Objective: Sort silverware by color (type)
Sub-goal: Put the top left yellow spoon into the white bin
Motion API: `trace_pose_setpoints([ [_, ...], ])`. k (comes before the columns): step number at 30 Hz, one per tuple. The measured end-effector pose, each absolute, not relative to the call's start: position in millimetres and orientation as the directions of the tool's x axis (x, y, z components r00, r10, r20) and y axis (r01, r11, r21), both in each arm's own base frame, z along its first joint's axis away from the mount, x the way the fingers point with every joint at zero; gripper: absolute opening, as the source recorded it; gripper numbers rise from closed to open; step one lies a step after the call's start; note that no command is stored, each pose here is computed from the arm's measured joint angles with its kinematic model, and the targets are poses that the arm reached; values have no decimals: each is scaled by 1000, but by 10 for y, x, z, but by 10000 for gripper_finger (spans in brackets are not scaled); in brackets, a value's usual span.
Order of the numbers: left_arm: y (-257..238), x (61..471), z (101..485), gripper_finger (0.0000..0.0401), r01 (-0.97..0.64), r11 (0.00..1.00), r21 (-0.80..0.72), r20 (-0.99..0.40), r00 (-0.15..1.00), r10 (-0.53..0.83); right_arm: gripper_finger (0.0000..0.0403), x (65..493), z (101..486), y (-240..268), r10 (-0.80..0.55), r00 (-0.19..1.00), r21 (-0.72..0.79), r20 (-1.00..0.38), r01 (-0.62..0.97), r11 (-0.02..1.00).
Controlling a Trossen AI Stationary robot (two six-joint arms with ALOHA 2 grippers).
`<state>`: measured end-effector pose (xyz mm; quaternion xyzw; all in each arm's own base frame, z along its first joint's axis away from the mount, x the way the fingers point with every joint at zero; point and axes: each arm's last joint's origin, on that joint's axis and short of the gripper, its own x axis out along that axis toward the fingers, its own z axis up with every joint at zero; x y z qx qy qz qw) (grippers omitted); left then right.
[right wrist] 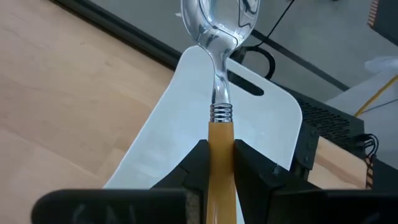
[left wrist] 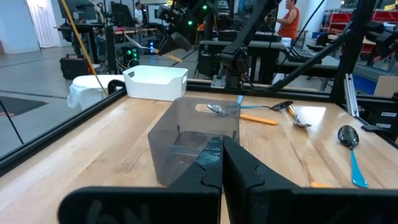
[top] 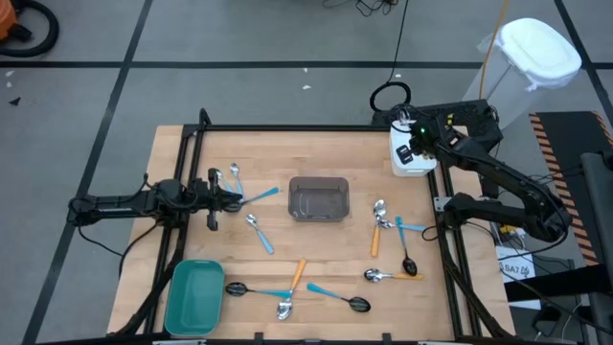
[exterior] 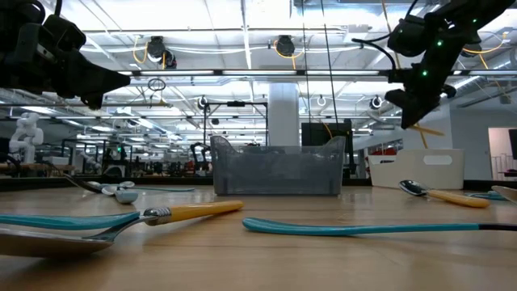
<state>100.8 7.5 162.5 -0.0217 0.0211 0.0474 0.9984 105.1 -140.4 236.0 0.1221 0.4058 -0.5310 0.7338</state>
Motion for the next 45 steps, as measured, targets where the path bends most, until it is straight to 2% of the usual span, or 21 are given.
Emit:
trace_pose_setpoints([
  [17, 75, 1008, 1625, 1, -95, 995, -41, -44, 995, 93, 48, 1039, 2073, -1362, -682, 72, -280, -728, 877, 391],
  [38, 75, 1008, 1624, 1, -95, 995, -41, -45, 995, 93, 48, 1047, 1951, -1356, -719, 32, -313, -695, 886, 342],
  [45, 75, 1008, 1625, 1, -95, 995, -41, -44, 995, 94, 48, 1103, 1848, -1379, -701, -31, -359, -713, 875, 326],
])
